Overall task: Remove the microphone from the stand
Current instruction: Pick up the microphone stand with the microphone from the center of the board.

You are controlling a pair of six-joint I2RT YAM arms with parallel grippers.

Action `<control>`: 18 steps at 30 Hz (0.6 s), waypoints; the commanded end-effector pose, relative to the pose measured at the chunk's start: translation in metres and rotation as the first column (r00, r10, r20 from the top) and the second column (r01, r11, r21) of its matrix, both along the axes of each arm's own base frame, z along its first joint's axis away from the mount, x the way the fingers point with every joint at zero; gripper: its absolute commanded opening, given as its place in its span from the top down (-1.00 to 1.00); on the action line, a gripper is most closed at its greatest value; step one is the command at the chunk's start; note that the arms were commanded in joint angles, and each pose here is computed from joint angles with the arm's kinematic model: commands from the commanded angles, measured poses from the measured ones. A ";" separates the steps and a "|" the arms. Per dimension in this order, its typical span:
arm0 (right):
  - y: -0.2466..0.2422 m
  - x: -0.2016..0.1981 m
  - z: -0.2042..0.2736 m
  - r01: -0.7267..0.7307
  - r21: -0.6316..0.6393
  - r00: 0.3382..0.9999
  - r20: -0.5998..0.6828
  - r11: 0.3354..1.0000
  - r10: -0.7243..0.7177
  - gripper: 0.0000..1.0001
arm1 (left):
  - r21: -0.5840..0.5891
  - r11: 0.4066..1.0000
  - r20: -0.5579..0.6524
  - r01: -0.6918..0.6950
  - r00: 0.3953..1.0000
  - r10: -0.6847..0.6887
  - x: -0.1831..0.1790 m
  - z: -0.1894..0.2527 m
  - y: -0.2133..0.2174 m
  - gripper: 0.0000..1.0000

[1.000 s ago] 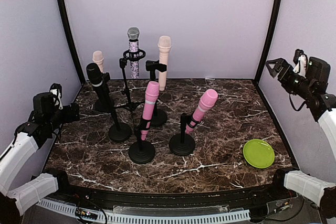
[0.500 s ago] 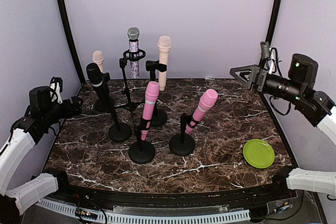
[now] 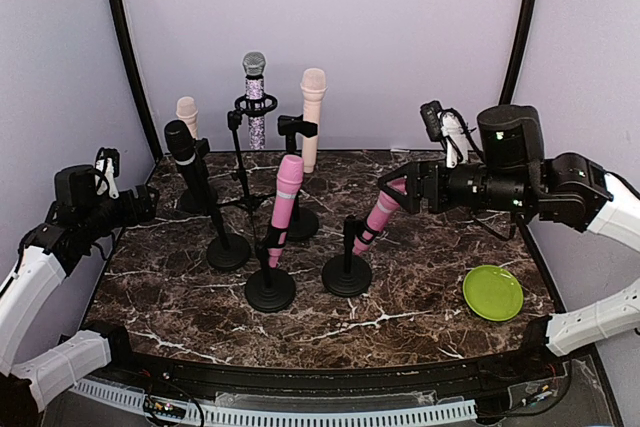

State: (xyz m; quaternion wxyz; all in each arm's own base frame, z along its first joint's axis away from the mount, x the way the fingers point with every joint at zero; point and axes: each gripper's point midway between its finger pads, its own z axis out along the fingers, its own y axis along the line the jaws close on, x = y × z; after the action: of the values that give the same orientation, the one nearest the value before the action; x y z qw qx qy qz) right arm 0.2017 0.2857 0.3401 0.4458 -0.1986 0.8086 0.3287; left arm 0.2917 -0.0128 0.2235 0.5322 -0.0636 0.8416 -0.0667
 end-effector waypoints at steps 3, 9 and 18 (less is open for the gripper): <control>-0.013 0.021 0.000 0.162 -0.065 0.986 0.061 0.985 -0.158 -0.60 | -0.007 1.000 0.006 0.002 1.000 -0.002 0.000 0.009 -0.001 -0.98; 0.006 0.021 -0.015 0.150 -0.096 0.988 0.062 0.984 -0.144 -0.39 | -0.009 1.000 0.004 0.010 1.000 -0.010 0.001 0.009 -0.002 -0.98; 0.014 0.014 -0.027 0.152 -0.046 0.987 0.062 0.987 -0.149 -0.20 | -0.031 0.999 0.024 0.041 0.999 -0.040 -0.001 0.014 -0.009 -0.98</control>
State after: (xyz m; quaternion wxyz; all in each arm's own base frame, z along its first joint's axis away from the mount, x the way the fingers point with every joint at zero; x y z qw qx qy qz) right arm 0.2168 0.2985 0.3061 0.4655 -0.1811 0.8302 0.2475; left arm 0.2908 -0.0145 0.2175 0.5209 -0.0617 0.8485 -0.0699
